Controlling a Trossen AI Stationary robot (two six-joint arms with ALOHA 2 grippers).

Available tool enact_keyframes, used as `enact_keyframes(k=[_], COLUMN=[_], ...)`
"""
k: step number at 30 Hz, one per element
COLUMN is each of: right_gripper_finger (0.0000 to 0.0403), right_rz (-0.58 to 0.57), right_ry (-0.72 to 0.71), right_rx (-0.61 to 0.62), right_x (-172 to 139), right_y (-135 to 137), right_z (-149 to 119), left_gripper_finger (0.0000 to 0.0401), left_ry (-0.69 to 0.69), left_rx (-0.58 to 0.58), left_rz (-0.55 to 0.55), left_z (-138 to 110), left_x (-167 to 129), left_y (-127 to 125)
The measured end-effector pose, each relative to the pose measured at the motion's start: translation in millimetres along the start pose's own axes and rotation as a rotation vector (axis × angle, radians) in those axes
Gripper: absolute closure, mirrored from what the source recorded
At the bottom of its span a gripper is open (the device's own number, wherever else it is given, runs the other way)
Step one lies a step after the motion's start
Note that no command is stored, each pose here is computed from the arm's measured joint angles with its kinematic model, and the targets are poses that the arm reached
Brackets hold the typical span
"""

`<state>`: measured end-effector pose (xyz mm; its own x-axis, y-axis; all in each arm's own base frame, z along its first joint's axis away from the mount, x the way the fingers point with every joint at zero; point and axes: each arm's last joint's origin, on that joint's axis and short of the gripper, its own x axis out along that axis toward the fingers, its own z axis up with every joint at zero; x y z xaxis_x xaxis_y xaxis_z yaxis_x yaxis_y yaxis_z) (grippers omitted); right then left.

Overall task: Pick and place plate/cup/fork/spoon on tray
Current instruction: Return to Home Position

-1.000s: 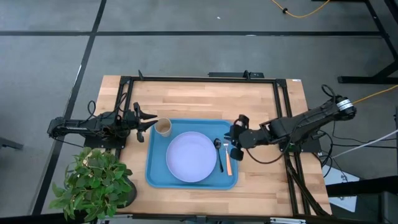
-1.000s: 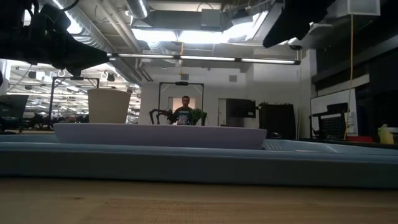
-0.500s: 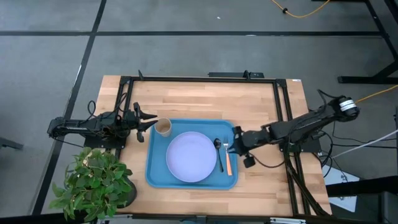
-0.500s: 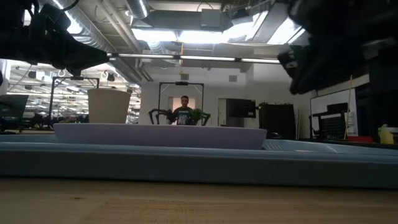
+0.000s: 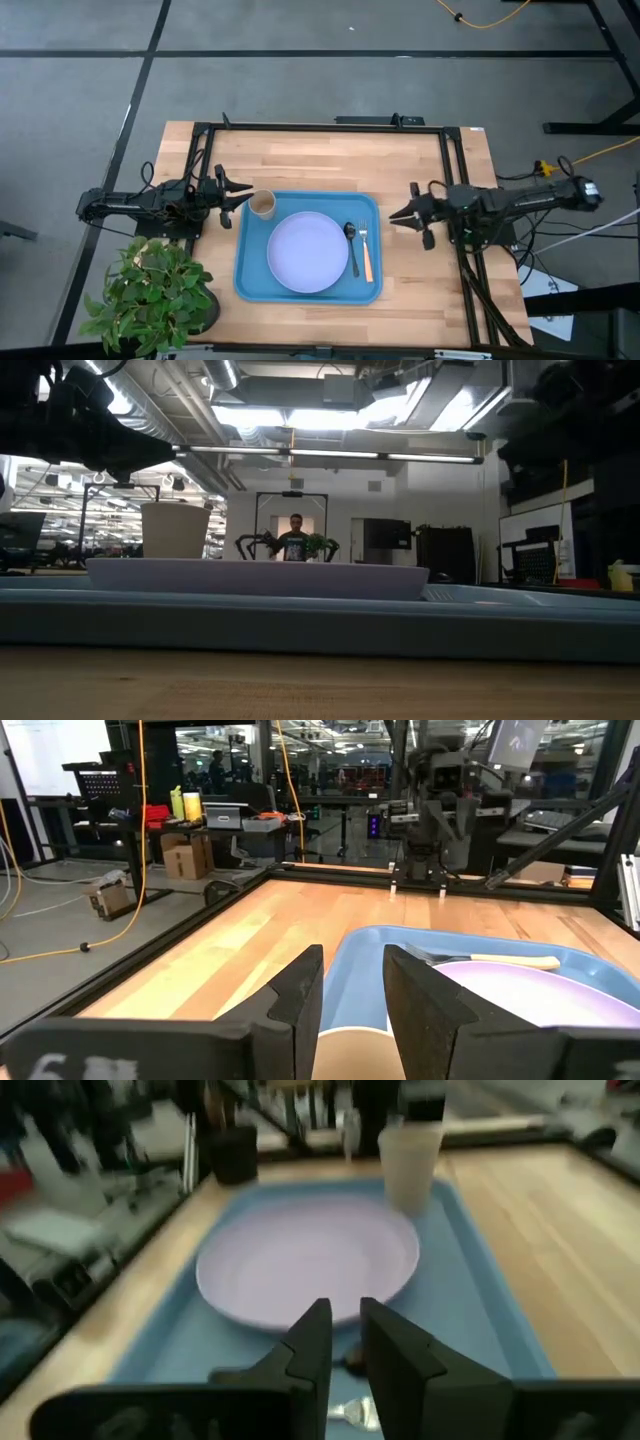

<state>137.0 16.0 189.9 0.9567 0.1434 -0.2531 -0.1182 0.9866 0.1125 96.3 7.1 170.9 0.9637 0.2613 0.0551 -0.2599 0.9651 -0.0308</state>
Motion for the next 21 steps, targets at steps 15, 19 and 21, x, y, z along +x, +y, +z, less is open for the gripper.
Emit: enact_keyframes(k=[15, 19, 21], right_gripper_finger=[0.0341, 0.0341, 0.0341], right_rz=[0.011, 0.011, 0.013], right_ry=[-0.36, -0.463, -0.516], right_rx=[0.0, -0.062, -0.072], right_x=[-32.5, -40.6, -42.9], right_y=[-7.7, -6.1, -5.5], right_z=[-21.8, -15.0, -10.4], left_gripper_finger=[0.03, 0.03, 0.03], left_ry=[0.0, 0.0, 0.0], left_rx=[0.0, 0.0, 0.0], left_rz=[0.0, 0.0, 0.0], left_z=[0.1, 0.1, 0.1], left_x=[0.0, 0.0, 0.0], left_y=[0.0, 0.0, 0.0])
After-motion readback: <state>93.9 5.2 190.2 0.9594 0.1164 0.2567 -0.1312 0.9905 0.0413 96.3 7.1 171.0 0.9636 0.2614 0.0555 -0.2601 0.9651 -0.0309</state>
